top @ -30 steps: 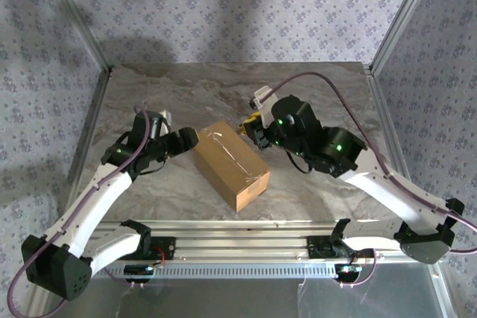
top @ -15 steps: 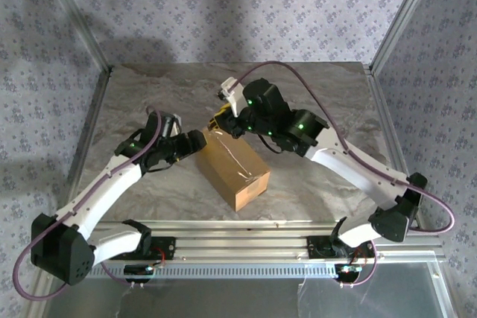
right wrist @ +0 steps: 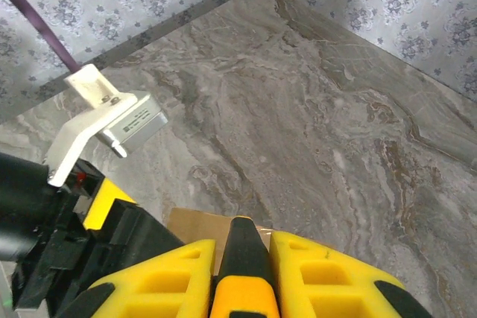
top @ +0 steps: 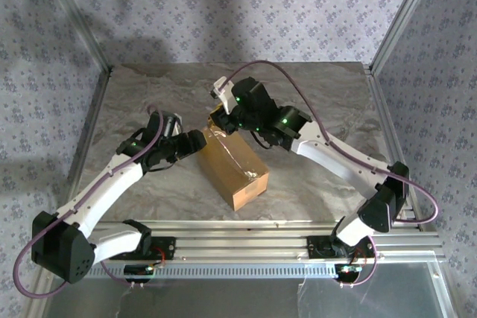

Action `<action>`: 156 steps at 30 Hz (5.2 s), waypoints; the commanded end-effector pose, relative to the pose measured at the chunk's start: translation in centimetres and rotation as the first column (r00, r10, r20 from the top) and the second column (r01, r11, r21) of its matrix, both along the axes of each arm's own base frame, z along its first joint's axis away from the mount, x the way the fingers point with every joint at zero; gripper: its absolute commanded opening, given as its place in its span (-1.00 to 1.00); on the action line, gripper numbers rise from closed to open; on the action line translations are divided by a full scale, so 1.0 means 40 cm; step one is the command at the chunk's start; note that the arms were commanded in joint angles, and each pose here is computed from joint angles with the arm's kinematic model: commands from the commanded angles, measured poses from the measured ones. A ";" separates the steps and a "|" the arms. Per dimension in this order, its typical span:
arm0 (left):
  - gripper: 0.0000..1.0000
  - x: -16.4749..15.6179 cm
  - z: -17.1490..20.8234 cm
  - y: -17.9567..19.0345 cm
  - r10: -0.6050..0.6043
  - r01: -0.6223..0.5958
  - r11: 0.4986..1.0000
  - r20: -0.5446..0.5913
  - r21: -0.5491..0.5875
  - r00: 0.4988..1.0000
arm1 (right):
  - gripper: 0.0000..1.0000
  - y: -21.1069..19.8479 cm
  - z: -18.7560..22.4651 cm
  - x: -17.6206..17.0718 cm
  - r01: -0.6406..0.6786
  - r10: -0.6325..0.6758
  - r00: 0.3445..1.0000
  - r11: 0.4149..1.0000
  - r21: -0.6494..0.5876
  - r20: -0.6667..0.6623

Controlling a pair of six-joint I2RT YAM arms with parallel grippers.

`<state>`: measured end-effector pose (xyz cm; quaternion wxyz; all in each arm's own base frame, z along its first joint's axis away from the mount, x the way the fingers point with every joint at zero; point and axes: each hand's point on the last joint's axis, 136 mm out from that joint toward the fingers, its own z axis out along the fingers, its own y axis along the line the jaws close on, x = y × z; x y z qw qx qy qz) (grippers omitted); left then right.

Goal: Unpack the express box

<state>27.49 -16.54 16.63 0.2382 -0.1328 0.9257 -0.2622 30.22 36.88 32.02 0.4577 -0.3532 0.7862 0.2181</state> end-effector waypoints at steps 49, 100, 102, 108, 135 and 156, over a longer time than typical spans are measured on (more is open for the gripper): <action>0.56 0.024 0.106 0.033 -0.013 0.010 0.994 0.029 0.111 0.999 | -1.00 0.033 -0.089 0.017 0.043 -0.039 0.999 0.991 -0.125 0.036; 0.51 0.125 -0.046 0.008 0.005 0.001 0.994 -0.052 0.111 0.999 | -1.00 -0.006 -0.063 -0.018 0.071 -0.070 0.997 0.996 -0.053 0.019; 0.50 0.122 -0.054 0.012 0.011 -0.004 0.993 -0.062 0.114 0.998 | -1.00 -0.010 -0.060 -0.022 0.074 -0.073 0.997 0.996 -0.054 0.020; 0.50 0.119 -0.055 0.013 0.018 -0.011 0.994 -0.064 0.110 0.998 | -1.00 -0.018 -0.077 -0.032 0.089 -0.087 0.996 0.992 -0.087 0.024; 0.49 0.114 -0.044 0.013 0.032 -0.028 0.996 -0.050 0.086 0.998 | -1.00 -0.018 0.060 0.028 0.195 -0.204 0.972 0.977 0.087 0.116; 0.49 0.127 -0.018 0.005 0.030 -0.029 0.997 -0.024 0.067 0.999 | -1.00 -0.046 0.037 -0.008 0.220 -0.227 0.971 0.971 0.094 0.077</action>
